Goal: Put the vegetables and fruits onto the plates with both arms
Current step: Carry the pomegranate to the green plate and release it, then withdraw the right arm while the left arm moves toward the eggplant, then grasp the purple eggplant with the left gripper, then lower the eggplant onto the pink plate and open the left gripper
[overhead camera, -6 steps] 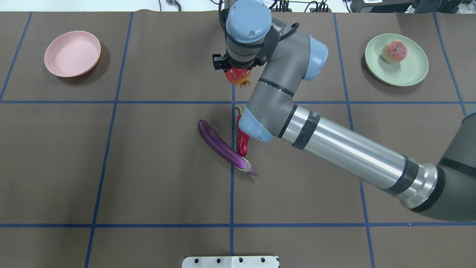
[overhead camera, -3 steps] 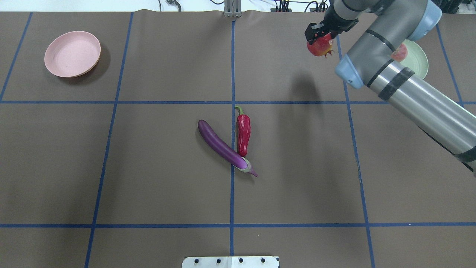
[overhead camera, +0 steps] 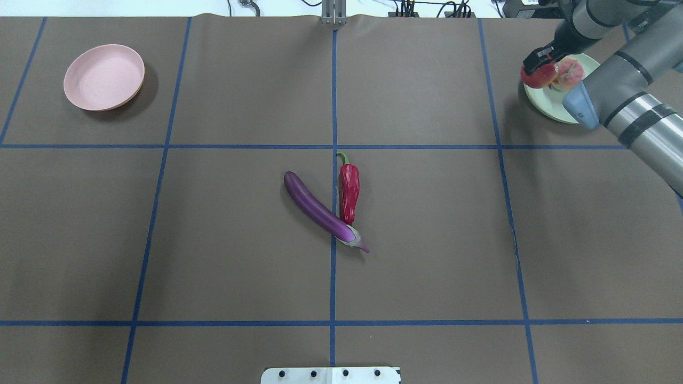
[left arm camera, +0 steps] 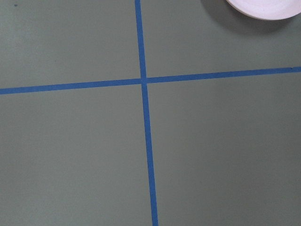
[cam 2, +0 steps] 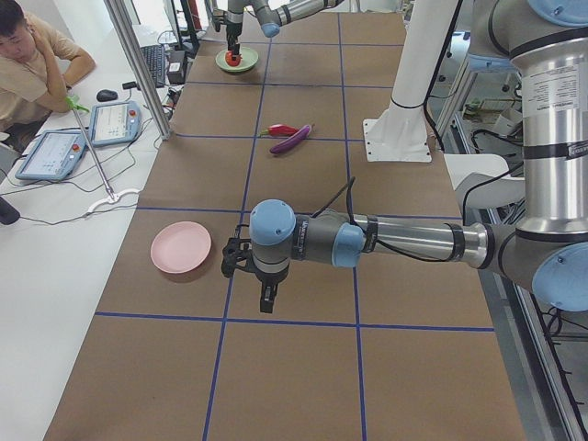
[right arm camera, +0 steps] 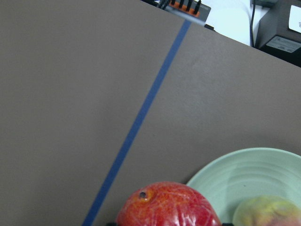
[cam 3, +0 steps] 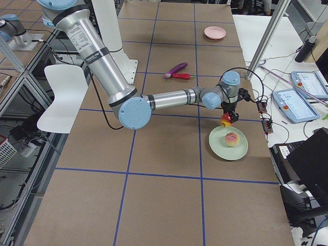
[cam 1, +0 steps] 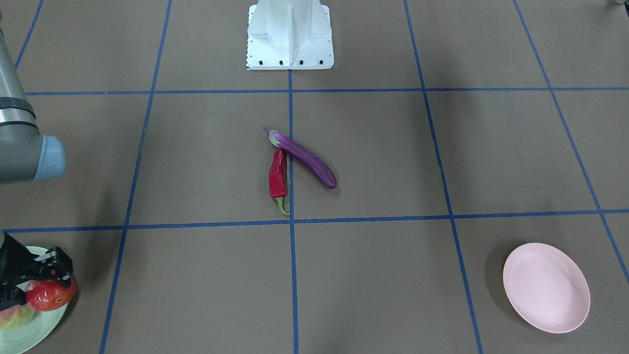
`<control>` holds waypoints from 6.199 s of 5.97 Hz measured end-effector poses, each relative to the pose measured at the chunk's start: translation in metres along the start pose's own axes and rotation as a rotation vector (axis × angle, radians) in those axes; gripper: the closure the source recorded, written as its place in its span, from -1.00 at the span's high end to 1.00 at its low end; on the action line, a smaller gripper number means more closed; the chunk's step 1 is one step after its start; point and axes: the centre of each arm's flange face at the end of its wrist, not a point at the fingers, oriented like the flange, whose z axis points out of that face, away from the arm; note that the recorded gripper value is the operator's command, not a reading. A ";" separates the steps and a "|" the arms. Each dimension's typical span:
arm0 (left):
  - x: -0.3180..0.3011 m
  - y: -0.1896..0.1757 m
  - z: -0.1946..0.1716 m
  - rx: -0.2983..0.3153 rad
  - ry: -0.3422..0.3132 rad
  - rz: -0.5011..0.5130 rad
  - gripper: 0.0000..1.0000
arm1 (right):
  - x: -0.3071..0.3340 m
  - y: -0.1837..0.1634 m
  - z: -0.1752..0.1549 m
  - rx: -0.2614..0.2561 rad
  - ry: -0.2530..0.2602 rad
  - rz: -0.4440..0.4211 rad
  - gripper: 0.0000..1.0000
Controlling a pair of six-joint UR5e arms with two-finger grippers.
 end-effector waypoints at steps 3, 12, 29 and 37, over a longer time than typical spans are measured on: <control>0.001 0.000 0.000 0.001 0.001 0.002 1.00 | 0.034 0.031 0.027 -0.025 0.056 -0.035 0.99; 0.123 -0.150 0.009 0.247 -0.011 0.168 1.00 | 0.130 0.143 -0.106 0.019 -0.184 0.271 0.98; 0.718 -0.084 0.247 0.002 -0.070 -0.663 -1.00 | 0.135 0.230 -0.173 -0.131 -0.072 0.289 0.99; 0.377 -0.291 0.111 0.016 -0.239 0.374 -1.00 | 0.131 0.227 -0.167 -0.140 -0.075 0.281 0.99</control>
